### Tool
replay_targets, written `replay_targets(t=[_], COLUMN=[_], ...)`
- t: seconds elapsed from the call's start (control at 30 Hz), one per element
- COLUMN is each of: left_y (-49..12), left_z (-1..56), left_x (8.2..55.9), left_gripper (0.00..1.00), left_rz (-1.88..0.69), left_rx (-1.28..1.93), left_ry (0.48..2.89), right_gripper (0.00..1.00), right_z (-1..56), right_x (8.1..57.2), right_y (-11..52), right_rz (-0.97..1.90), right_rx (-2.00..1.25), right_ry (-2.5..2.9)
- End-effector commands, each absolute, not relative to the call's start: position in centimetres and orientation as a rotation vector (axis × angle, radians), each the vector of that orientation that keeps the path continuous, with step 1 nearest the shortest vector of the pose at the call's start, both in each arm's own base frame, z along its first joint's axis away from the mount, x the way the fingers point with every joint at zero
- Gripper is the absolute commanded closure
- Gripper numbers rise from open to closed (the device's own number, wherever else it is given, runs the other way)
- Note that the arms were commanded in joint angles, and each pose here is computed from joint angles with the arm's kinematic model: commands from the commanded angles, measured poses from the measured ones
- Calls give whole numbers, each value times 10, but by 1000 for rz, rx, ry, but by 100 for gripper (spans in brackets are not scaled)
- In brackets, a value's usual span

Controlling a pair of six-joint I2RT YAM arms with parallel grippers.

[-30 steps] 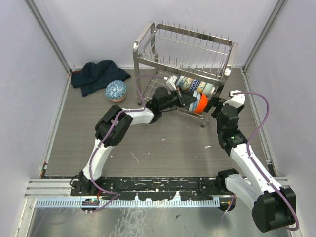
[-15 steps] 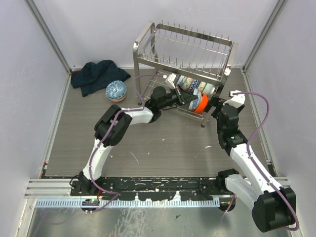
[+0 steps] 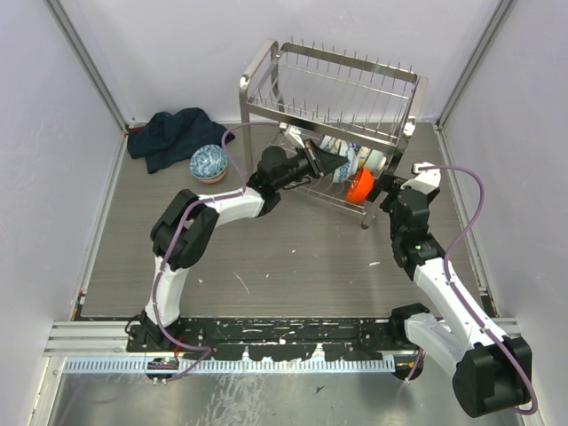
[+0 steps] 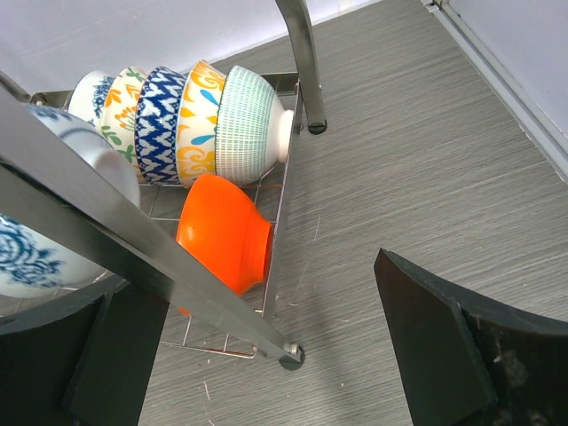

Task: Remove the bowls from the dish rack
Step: Pick up the bowl from the dish rack, then place the bowl with the bowl.

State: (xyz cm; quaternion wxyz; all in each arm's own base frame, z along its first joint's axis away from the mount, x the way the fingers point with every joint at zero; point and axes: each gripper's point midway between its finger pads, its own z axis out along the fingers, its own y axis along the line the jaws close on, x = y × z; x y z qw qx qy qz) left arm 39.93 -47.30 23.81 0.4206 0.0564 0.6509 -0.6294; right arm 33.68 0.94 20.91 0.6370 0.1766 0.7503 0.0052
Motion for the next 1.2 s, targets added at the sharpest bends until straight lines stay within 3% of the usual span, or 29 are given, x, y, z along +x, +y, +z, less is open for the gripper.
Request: replay_targets(t=[0.0, 0.43, 0.9, 1.17], left_y=[-459, -420, -312, -207], left_z=[287, 280, 263, 249], left_x=[398, 370, 312, 321], left_gripper=[100, 100, 100, 100], left_rz=[-1593, -1371, -892, -336], left_rx=[154, 176, 232, 118], left_ry=[1477, 1620, 1829, 1943], right_gripper=[0, 0, 0, 0], right_z=[237, 239, 248, 250], right_x=[339, 338, 332, 331], right_y=[-16, -14, -5, 3], right_rz=[-59, -43, 16, 40], right_rx=[502, 497, 459, 435], right_ry=[1613, 1607, 1603, 1609])
